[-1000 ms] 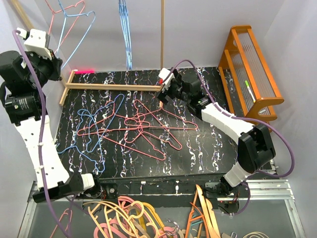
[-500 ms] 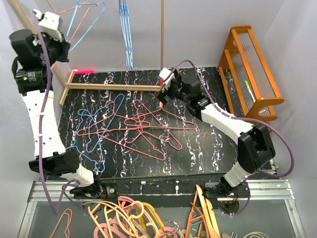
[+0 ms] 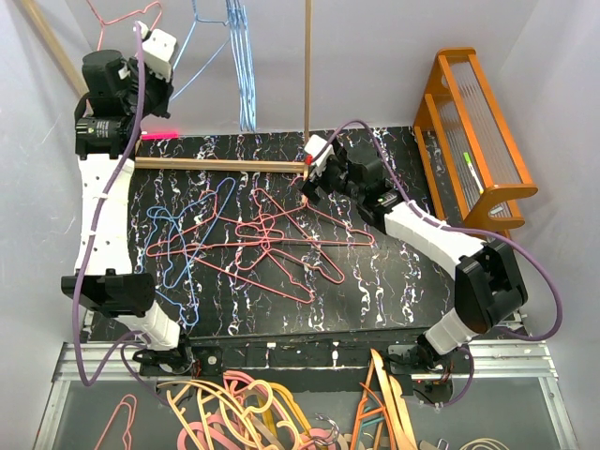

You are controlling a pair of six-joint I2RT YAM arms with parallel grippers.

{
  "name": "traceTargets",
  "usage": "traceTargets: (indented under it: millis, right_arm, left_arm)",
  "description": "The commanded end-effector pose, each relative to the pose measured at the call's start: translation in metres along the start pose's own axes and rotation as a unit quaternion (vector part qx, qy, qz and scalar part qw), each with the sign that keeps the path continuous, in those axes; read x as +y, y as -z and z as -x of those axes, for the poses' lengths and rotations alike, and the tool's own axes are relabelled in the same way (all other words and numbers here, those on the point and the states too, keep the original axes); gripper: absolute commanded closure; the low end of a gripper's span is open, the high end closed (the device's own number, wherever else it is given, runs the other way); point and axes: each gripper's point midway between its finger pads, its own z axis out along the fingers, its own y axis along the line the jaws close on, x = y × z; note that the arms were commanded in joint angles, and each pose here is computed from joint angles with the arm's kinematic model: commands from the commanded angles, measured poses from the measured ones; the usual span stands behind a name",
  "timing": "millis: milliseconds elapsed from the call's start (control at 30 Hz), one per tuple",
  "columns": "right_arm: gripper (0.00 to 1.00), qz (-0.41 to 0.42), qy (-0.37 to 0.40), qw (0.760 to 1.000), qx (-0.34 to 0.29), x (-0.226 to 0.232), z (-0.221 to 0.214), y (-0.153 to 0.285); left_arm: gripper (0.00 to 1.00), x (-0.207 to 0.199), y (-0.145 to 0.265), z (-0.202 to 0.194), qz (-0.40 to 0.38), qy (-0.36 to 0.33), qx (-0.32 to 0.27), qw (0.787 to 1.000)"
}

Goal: Organize the hangers

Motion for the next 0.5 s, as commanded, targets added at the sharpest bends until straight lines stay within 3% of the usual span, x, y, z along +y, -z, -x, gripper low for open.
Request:
traceTargets:
  millis: [0, 100, 133, 200, 267, 333, 467]
  right_arm:
    - [0.02, -0.027, 0.016, 0.999, -0.038, -0.013, 0.027, 0.014]
    - [0.02, -0.023, 0.01, 0.999, -0.021, -0.01, 0.019, 0.015]
    - [0.01, -0.016, 0.01, 1.0, -0.01, -0.008, 0.015, 0.016]
    - [0.02, 0.015, -0.017, 1.0, 0.015, -0.003, 0.002, 0.022]
    - [0.02, 0.053, -0.076, 0.995, 0.036, -0.004, -0.013, 0.032]
    - [0.02, 0.088, -0.098, 0.989, 0.068, 0.001, -0.033, 0.043]
    - [0.04, 0.124, -0.066, 0.983, 0.121, 0.012, -0.078, 0.064]
  left_arm:
    - [1.0, -0.011, 0.006, 0.009, 0.003, -0.037, 0.002, 0.999]
    - [0.98, -0.022, 0.006, 0.001, -0.012, -0.039, 0.014, 0.999]
    - [0.83, -0.024, 0.007, 0.0, -0.016, -0.036, 0.017, 0.999]
    - [0.37, -0.025, 0.01, -0.002, -0.018, -0.026, 0.024, 0.999]
    - [0.05, -0.025, 0.013, -0.009, -0.012, -0.019, 0.041, 0.999]
    - [0.03, -0.024, 0.021, -0.021, -0.002, -0.011, 0.068, 0.998]
    - [0.03, -0.023, 0.043, -0.068, 0.03, 0.011, 0.148, 0.988]
